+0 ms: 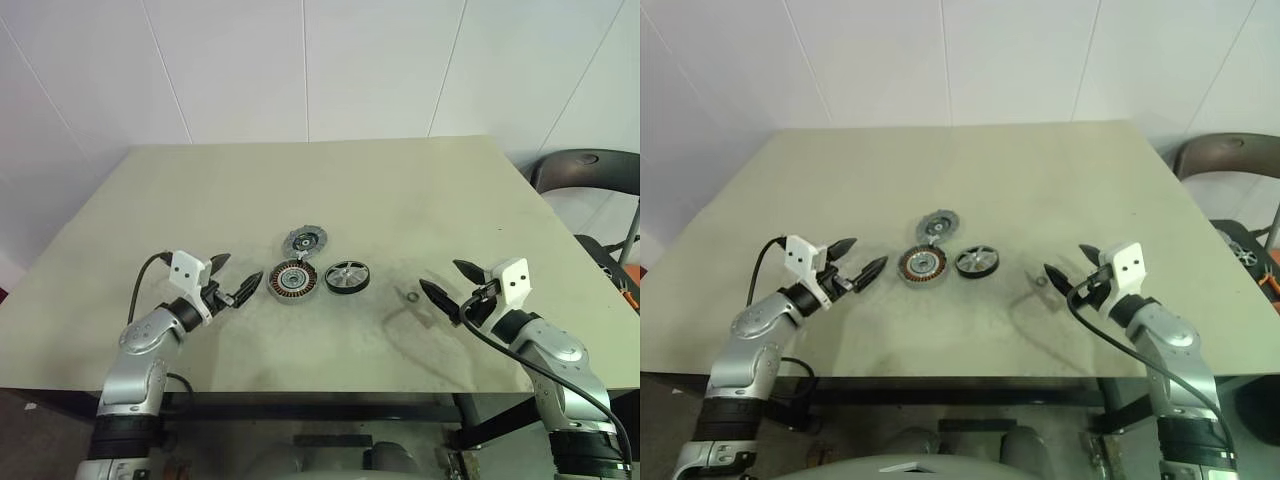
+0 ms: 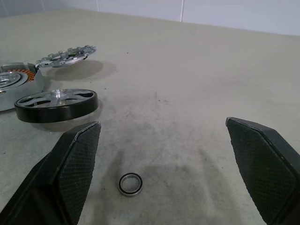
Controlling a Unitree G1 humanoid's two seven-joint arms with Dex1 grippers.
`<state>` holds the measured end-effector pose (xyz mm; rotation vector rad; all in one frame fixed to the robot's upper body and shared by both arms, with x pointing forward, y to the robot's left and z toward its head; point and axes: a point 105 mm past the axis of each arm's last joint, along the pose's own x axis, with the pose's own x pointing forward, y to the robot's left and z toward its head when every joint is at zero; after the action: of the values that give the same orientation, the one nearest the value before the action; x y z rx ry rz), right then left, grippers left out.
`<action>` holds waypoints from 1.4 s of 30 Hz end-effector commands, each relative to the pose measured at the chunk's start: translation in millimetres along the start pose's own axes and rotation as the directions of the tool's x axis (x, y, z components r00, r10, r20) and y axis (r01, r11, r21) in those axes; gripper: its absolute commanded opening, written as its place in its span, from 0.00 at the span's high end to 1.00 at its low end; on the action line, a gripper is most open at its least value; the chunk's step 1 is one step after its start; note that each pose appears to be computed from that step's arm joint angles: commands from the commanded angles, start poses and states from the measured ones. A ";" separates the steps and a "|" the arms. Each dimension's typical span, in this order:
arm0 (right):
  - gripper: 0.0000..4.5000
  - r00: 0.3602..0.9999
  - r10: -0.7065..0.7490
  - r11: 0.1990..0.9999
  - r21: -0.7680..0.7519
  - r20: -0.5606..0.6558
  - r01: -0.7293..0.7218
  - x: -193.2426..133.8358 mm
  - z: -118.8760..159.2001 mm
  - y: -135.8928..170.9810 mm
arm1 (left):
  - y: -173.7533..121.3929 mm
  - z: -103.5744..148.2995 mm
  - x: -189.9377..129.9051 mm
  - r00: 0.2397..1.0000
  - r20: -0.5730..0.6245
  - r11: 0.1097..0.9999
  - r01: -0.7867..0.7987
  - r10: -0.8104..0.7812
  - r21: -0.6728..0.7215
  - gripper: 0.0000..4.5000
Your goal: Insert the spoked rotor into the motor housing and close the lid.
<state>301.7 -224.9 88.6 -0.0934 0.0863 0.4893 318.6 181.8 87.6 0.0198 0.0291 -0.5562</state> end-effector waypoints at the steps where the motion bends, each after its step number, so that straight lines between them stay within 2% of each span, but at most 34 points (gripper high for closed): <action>1: 0.00 0.998 0.004 0.999 -0.035 0.060 -0.002 2.0 17.1 -0.4 | -2.3 10.2 5.5 0.999 0.037 1.000 0.016 -0.017 0.027 0.00; 42: 0.00 0.997 0.003 0.999 -0.034 0.071 -0.001 4.8 15.9 1.0 | 0.2 13.7 7.2 0.999 0.043 0.999 0.021 -0.023 0.035 0.00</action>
<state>303.8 -222.0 92.3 -0.0992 0.0604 0.4944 321.7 176.8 84.9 0.0105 0.0369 -0.5722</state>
